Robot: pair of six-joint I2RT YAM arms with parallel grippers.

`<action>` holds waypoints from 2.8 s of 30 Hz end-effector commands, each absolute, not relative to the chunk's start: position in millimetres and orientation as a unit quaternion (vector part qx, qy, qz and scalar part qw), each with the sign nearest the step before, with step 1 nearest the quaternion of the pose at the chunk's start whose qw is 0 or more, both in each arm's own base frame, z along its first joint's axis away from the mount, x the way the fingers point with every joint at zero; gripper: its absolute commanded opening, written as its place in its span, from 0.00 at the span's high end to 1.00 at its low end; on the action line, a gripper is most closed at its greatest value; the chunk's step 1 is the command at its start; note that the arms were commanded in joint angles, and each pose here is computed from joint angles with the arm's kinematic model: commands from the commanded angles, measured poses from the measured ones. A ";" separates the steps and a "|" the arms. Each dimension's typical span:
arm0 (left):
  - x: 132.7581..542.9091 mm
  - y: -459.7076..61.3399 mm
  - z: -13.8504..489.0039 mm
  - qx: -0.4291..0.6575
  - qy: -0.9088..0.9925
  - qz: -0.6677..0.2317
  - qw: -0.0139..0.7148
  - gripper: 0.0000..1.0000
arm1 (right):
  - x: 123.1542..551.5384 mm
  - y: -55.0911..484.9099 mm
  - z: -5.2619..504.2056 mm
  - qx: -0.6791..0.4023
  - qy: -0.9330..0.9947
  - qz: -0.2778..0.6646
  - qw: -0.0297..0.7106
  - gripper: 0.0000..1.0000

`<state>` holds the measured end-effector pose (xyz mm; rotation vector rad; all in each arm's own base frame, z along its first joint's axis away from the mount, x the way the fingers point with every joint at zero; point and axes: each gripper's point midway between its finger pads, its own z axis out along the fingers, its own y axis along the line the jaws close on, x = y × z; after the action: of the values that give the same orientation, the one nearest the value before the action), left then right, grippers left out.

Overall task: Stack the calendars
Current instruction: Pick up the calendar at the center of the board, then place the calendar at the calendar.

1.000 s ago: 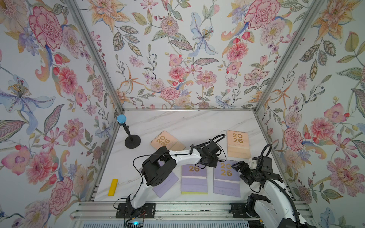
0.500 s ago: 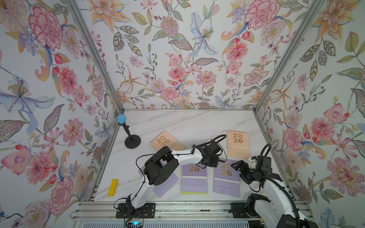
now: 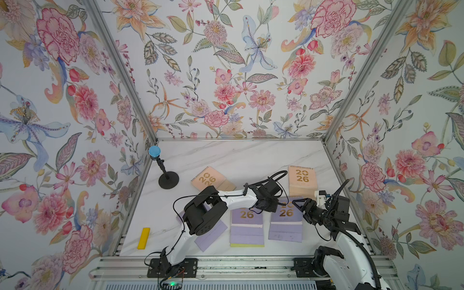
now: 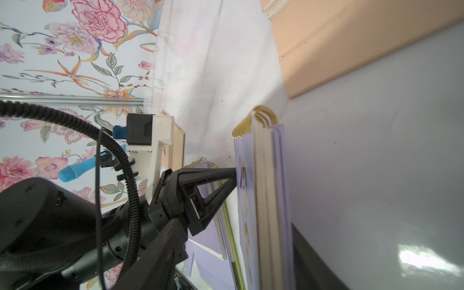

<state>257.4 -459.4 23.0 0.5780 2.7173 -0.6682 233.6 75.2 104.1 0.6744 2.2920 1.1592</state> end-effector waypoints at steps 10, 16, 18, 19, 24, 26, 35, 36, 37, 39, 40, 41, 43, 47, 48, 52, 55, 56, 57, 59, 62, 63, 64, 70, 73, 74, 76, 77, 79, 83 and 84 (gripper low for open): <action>258.7 -462.9 39.8 0.206 0.933 -0.255 0.149 1.00 | 238.1 75.6 116.7 0.230 0.838 0.421 0.260 0.70; 267.0 -467.8 57.4 0.197 0.926 -0.280 0.158 1.00 | 236.7 68.7 122.7 0.222 0.852 0.388 0.274 0.87; 272.3 -463.3 65.8 0.192 0.926 -0.280 0.167 1.00 | 237.5 67.9 123.1 0.224 0.852 0.384 0.275 0.90; 275.3 -460.7 71.2 0.188 0.925 -0.282 0.174 1.00 | 237.9 67.4 123.2 0.225 0.853 0.382 0.275 0.91; 289.1 -438.1 99.5 0.165 0.920 -0.290 0.204 1.00 | 242.5 66.3 136.7 0.214 0.859 0.370 0.281 0.94; 293.8 -426.1 110.0 0.157 0.920 -0.290 0.214 1.00 | 245.1 65.2 143.6 0.211 0.860 0.365 0.287 0.95; 301.7 -355.1 149.7 0.103 0.915 -0.288 0.262 1.00 | 260.5 82.0 176.3 0.171 0.866 0.360 0.301 0.96; 300.3 -346.7 151.5 0.097 0.915 -0.287 0.265 1.00 | 261.6 86.4 179.9 0.164 0.868 0.359 0.302 0.96; 298.5 -339.8 154.0 0.091 0.915 -0.287 0.269 1.00 | 262.3 89.8 182.8 0.159 0.868 0.358 0.304 0.96; 294.5 -322.1 165.2 0.077 0.911 -0.289 0.284 1.00 | 264.1 99.7 188.4 0.148 0.867 0.365 0.304 0.96; 292.2 -315.3 167.1 0.071 0.910 -0.289 0.287 1.00 | 264.5 104.2 190.5 0.143 0.866 0.370 0.304 0.96; 289.7 -307.0 168.9 0.064 0.910 -0.289 0.291 1.00 | 265.0 109.1 192.8 0.139 0.865 0.375 0.304 0.96; 283.8 -291.7 172.7 0.052 0.909 -0.287 0.297 1.00 | 265.1 119.5 196.8 0.129 0.863 0.383 0.303 0.96; 272.7 -258.6 180.6 0.026 0.906 -0.283 0.313 1.00 | 264.2 140.3 203.8 0.111 0.857 0.402 0.302 0.96; 269.5 -250.4 181.2 0.019 0.906 -0.283 0.316 1.00 | 264.5 144.3 204.5 0.110 0.855 0.407 0.301 0.96; 257.0 -224.5 182.5 -0.005 0.902 -0.285 0.324 1.00 | 263.3 159.9 205.3 0.099 0.851 0.424 0.293 0.96; 249.3 -209.6 180.3 -0.015 0.903 -0.280 0.325 1.00 | 260.9 169.3 206.0 0.092 0.848 0.431 0.292 0.96; 248.0 -205.3 179.9 -0.018 0.903 -0.279 0.326 1.00 | 259.9 172.2 206.4 0.090 0.847 0.435 0.293 0.96; 246.7 -201.5 177.8 -0.021 0.904 -0.276 0.325 1.00 | 258.7 174.7 205.9 0.089 0.846 0.438 0.292 0.96; 244.3 -194.8 174.2 -0.025 0.905 -0.274 0.324 1.00 | 256.4 179.8 204.9 0.086 0.842 0.445 0.291 0.96; 240.7 -187.3 168.7 -0.033 0.904 -0.279 0.322 1.00 | 250.8 189.0 203.1 0.076 0.840 0.455 0.285 0.96; 239.8 -185.9 167.7 -0.035 0.903 -0.281 0.323 1.00 | 248.7 191.9 201.9 0.074 0.840 0.458 0.282 0.96; 239.0 -185.2 167.6 -0.036 0.902 -0.283 0.323 1.00 | 247.3 193.7 200.7 0.073 0.838 0.462 0.281 0.96; 235.3 -182.4 153.8 -0.032 0.906 -0.282 0.315 1.00 | 241.6 201.6 194.2 0.076 0.824 0.488 0.278 0.96; 235.6 -182.2 146.5 -0.036 0.902 -0.290 0.317 1.00 | 237.0 207.0 187.9 0.068 0.825 0.492 0.270 0.96; 235.5 -182.9 144.5 -0.038 0.900 -0.295 0.318 1.00 | 235.7 208.2 186.3 0.066 0.825 0.493 0.268 0.96; 235.7 -183.9 140.1 -0.041 0.898 -0.300 0.318 1.00 | 233.6 208.6 184.7 0.065 0.824 0.495 0.268 0.96; 235.9 -184.6 137.1 -0.041 0.898 -0.302 0.317 1.00 | 232.5 208.7 184.3 0.066 0.822 0.498 0.268 0.96; 236.8 -186.2 133.0 -0.040 0.899 -0.302 0.313 1.00 | 229.3 208.0 183.3 0.066 0.820 0.501 0.268 0.96; 238.4 -190.0 126.9 -0.034 0.902 -0.303 0.307 1.00 | 222.7 203.9 172.5 0.077 0.817 0.506 0.266 0.96; 238.6 -190.4 125.6 -0.034 0.902 -0.303 0.306 1.00 | 220.9 203.9 170.0 0.078 0.816 0.508 0.264 0.96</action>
<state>234.5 -189.0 127.5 -0.0781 2.4007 -0.7784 220.9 200.1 156.7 0.2150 2.2844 1.3070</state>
